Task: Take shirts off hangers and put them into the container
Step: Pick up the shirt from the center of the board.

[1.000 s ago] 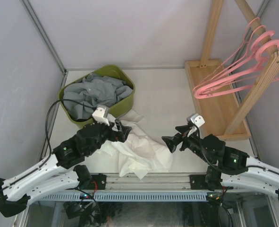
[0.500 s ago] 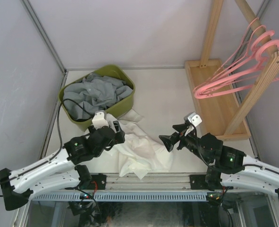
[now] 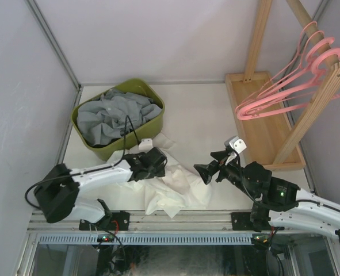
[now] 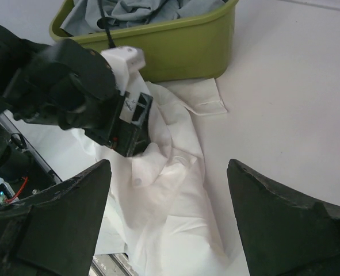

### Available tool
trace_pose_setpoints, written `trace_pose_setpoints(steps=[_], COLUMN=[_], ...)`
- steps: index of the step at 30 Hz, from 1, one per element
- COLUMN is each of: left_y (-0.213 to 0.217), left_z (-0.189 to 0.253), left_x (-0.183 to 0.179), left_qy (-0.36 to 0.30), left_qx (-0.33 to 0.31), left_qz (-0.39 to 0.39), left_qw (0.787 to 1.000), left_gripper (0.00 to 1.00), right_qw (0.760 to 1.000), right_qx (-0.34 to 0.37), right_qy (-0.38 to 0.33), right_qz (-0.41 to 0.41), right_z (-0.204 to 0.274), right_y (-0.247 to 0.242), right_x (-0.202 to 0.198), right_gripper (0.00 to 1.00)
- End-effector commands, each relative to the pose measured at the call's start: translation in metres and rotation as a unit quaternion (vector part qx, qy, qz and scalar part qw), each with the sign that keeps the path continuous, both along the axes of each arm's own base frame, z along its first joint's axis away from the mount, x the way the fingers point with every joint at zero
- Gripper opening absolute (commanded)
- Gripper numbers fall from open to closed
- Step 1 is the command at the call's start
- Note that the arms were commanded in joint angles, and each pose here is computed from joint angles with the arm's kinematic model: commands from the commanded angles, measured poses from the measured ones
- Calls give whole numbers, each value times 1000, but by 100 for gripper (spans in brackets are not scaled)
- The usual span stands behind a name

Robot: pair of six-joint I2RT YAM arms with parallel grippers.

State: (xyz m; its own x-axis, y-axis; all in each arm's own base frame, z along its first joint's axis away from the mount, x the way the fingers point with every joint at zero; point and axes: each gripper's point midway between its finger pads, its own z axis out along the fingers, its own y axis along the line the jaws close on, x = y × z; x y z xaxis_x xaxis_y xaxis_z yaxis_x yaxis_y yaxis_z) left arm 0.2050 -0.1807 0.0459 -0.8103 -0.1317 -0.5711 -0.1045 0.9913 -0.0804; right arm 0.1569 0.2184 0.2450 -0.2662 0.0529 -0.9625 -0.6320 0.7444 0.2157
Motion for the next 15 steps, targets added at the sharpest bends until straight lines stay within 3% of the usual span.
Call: trace_pose_setpoints(steps=[1, 4, 6, 7, 12, 15], left_y=[-14, -23, -31, -34, -36, -39], left_z=[-37, -54, -67, -72, -83, -59], left_x=[-16, -28, -38, -42, -53, -43], left_qy=[58, 84, 101, 107, 117, 74], left_qx=[18, 45, 50, 53, 59, 36], left_qz=[-42, -77, -103, -111, -135, -143], left_qw=[997, 992, 988, 987, 982, 986], left_gripper=[100, 100, 94, 88, 32, 24], right_qw=[1000, 1000, 1000, 1000, 999, 998], right_qx=[8, 8, 8, 7, 1, -4], right_qy=[3, 4, 8, 9, 16, 22], right_qz=[-6, -15, -25, -28, -48, -64], right_z=[4, 3, 2, 1, -4, -8], right_y=[3, 2, -1, -2, -11, -19], right_x=[3, 6, 8, 8, 11, 13], right_gripper=[81, 81, 81, 81, 81, 81])
